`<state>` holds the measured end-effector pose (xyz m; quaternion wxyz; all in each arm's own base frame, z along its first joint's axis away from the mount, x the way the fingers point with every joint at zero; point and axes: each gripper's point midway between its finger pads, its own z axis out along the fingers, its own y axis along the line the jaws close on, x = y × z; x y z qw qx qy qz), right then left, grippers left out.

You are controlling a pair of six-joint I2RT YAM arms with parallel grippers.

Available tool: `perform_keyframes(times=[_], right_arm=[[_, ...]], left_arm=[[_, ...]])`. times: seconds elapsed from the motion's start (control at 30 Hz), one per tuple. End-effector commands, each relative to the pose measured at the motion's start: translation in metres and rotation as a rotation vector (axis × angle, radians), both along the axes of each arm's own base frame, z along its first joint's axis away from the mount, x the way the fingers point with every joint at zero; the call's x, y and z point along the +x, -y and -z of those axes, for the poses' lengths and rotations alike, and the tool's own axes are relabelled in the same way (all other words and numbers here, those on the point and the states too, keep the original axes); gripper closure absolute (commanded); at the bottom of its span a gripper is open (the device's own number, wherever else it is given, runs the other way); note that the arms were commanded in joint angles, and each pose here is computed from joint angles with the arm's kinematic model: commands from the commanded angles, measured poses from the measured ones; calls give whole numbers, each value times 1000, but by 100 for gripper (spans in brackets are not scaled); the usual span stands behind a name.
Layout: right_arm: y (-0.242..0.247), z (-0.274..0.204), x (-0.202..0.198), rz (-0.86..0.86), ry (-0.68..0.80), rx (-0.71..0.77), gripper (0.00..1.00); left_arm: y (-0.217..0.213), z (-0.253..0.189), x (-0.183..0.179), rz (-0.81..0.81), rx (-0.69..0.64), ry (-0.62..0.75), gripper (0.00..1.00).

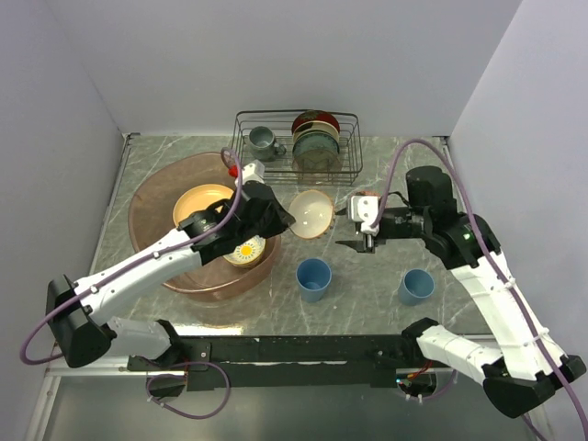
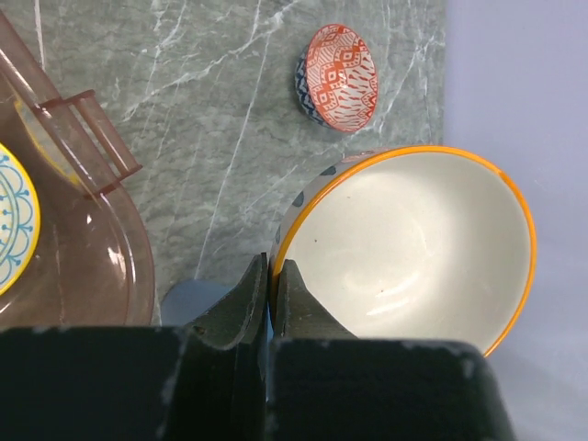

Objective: Place the mixed dishes into the plastic bin
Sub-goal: Place the bowl in the plastic bin.

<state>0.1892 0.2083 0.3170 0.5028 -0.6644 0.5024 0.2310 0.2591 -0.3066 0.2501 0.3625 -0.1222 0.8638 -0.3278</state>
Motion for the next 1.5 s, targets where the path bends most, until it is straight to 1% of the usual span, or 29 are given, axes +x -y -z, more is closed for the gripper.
perform_keyframes(times=[0.0,0.17,0.2,0.27,0.3,0.37,0.4,0.47,0.5,0.57,0.6,0.67,0.73,0.77,0.83,0.87,0.9,0.97,1.1,1.2,1.47], right_arm=[[-2,-37,-8,4,-25,111,32],[12,-49,0,56,-71,204,25],[14,-49,3,75,-94,230,23],[25,-49,12,114,-123,275,21],[27,-44,16,135,-158,306,20],[40,-39,27,196,-189,342,18],[43,-32,31,221,-219,365,15],[49,-24,37,260,-237,380,12],[55,-14,42,295,-253,386,9],[55,-6,45,312,-269,389,6],[64,1,52,360,-278,399,3],[68,13,55,386,-312,408,0],[74,18,62,412,-305,419,0],[76,26,63,425,-334,427,0],[84,29,71,454,-322,446,0],[87,39,72,470,-355,455,0],[90,39,74,472,-343,466,0],[97,50,75,493,-370,487,0],[108,69,81,547,-347,460,0],[114,74,86,587,-345,446,0],[113,74,86,589,-357,459,0]], left_arm=[[-3,-49,4,4,-140,104,99],[-20,-52,4,-11,-150,131,99],[-26,-58,4,-17,-162,146,99],[-31,-58,3,-10,-162,167,99],[-35,-64,1,-3,-178,183,99],[-40,-63,-1,2,-177,200,99],[-46,-63,-3,3,-179,209,99],[-53,-62,-4,0,-172,224,99],[-60,-61,-5,-9,-167,231,99],[-69,-61,-5,-22,-155,241,99],[-77,-60,-5,-35,-145,245,99],[-86,-61,-5,-48,-124,263,99],[-97,-61,-6,-57,-99,283,99],[-103,-65,-7,-64,-97,299,99],[-111,-63,-8,-75,-72,312,99],[-116,-65,-9,-85,-70,323,99],[-119,-62,-9,-92,-60,322,99],[-127,-60,-10,-111,-42,323,99],[-135,-50,-10,-134,-14,313,99],[-141,-43,-9,-161,-7,305,99],[-154,-28,-6,-225,-11,293,99]])
